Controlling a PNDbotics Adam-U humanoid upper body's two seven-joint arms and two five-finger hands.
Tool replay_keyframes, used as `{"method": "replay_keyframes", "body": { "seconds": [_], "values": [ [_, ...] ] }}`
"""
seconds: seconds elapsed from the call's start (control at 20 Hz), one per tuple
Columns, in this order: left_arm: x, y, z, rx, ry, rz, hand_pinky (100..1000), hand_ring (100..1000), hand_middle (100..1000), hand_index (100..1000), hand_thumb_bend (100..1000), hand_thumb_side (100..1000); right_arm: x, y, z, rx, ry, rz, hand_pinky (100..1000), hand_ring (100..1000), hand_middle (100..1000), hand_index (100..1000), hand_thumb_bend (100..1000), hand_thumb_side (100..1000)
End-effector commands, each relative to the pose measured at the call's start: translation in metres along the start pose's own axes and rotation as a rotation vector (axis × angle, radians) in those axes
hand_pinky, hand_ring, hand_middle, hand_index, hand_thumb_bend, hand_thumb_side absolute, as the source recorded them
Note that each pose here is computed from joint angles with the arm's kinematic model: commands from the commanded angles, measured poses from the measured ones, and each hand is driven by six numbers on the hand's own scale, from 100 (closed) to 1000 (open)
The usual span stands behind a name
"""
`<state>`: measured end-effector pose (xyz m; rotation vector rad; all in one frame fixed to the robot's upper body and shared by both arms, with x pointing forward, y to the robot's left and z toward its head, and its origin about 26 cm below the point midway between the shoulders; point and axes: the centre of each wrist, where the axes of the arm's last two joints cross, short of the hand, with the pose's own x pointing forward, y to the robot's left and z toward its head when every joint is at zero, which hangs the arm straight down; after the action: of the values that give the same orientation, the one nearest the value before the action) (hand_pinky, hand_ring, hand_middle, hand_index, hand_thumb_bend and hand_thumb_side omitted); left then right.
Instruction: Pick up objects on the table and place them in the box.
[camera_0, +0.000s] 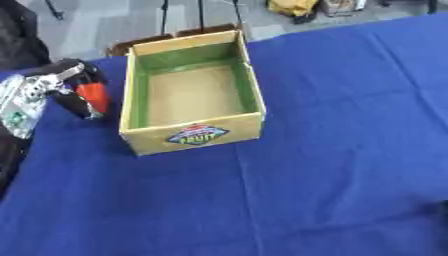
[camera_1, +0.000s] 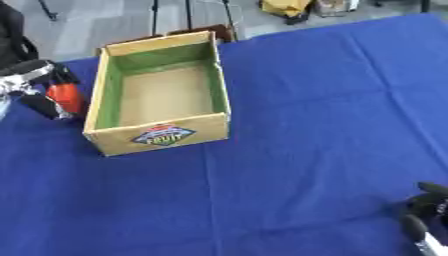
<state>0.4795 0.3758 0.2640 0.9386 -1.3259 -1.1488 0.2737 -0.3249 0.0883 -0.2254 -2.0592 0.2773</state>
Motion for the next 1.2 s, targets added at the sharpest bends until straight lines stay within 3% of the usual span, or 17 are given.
{"method": "replay_keyframes", "body": {
  "seconds": [0.05,0.6,1.0,1.2],
  "values": [
    [-0.0021,0.0162,0.0050,0.016,0.011,-0.017,625,645,606,729,716,100,-0.0003,-0.0026,0.0010,0.008,0.007,0.013,783,550,588,798,601,460],
    [-0.0047,0.0167,0.0065,-0.052,0.053,-0.026,512,549,522,650,653,100,-0.0009,-0.0032,0.0017,0.011,0.009,0.012,784,551,588,799,597,460],
    [-0.0050,0.0161,0.0070,-0.068,0.080,-0.036,281,362,336,480,579,100,-0.0017,-0.0032,0.0025,0.011,0.012,0.009,785,553,588,800,594,460],
    [-0.0054,0.0187,0.0085,-0.035,0.081,-0.026,231,325,297,447,573,100,-0.0022,-0.0035,0.0035,0.008,0.015,0.007,785,553,588,800,592,459]
  ]
}}
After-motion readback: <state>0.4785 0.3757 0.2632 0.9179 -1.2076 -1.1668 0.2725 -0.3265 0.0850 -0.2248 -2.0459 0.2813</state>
